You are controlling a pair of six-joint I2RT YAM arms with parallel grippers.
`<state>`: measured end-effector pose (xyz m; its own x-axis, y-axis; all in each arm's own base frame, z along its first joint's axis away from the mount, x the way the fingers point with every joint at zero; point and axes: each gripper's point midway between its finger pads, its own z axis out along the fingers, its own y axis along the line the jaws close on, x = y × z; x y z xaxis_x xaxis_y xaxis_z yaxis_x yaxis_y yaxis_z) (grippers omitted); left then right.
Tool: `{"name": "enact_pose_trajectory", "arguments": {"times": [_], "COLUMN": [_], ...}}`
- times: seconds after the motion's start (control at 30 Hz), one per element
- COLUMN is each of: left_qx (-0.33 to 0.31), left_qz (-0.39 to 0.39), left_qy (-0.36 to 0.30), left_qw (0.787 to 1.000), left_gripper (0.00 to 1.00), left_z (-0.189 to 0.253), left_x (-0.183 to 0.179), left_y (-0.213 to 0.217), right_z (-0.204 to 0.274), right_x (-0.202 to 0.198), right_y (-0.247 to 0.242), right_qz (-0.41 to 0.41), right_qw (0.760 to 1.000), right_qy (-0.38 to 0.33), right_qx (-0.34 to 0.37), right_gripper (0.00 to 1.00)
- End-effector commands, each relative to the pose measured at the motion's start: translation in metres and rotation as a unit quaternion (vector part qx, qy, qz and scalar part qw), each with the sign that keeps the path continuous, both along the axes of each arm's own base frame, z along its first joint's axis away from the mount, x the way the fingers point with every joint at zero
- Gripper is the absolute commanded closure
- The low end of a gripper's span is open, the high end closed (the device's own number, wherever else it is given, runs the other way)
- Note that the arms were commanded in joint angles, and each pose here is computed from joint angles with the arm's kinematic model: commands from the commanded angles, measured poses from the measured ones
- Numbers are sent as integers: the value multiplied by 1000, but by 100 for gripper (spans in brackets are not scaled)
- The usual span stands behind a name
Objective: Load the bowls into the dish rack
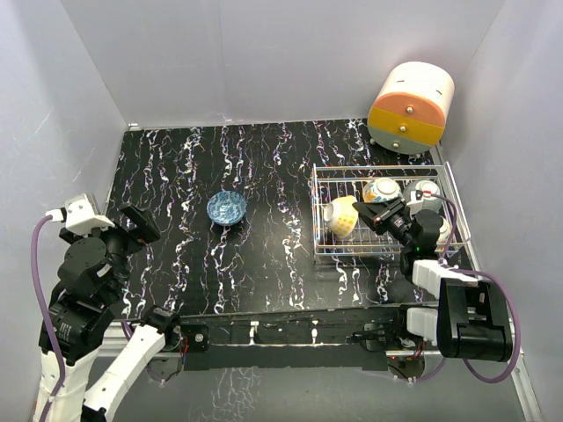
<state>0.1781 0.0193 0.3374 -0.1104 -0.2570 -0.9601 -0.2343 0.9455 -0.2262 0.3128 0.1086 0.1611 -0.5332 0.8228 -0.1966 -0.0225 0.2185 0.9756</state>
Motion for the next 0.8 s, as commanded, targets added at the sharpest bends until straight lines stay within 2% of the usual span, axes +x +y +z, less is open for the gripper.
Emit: {"name": "enact_pose_trajectory", "arguments": {"times": [0.0, 0.2, 0.5, 0.57, 0.63, 0.77], "left_qx": [4, 4, 6, 6, 5, 3], "left_qz": [3, 0, 1, 0, 0, -1], "left_qy": [5, 5, 6, 6, 6, 6], "left_qw": [1000, 1000, 1000, 1000, 1000, 1000], "left_gripper": [3, 3, 3, 3, 3, 3], "left_z": [-1, 0, -2, -2, -2, -3], "left_x": [2, 4, 4, 5, 5, 5], "left_y": [0, -1, -1, -2, -2, -2], "right_z": [-11, -21, -34, -36, -39, -45], "right_x": [3, 9, 13, 12, 11, 9], "right_y": [-8, -15, -34, -37, -40, -44], "right_qz": [-16, -32, -66, -71, -74, -77], "right_qw": [1000, 999, 993, 992, 990, 988], "right_qy": [2, 19, 55, 61, 68, 81], "right_qx": [-8, -18, -76, -86, -96, -102], "right_gripper": [92, 92, 91, 88, 80, 78]}}
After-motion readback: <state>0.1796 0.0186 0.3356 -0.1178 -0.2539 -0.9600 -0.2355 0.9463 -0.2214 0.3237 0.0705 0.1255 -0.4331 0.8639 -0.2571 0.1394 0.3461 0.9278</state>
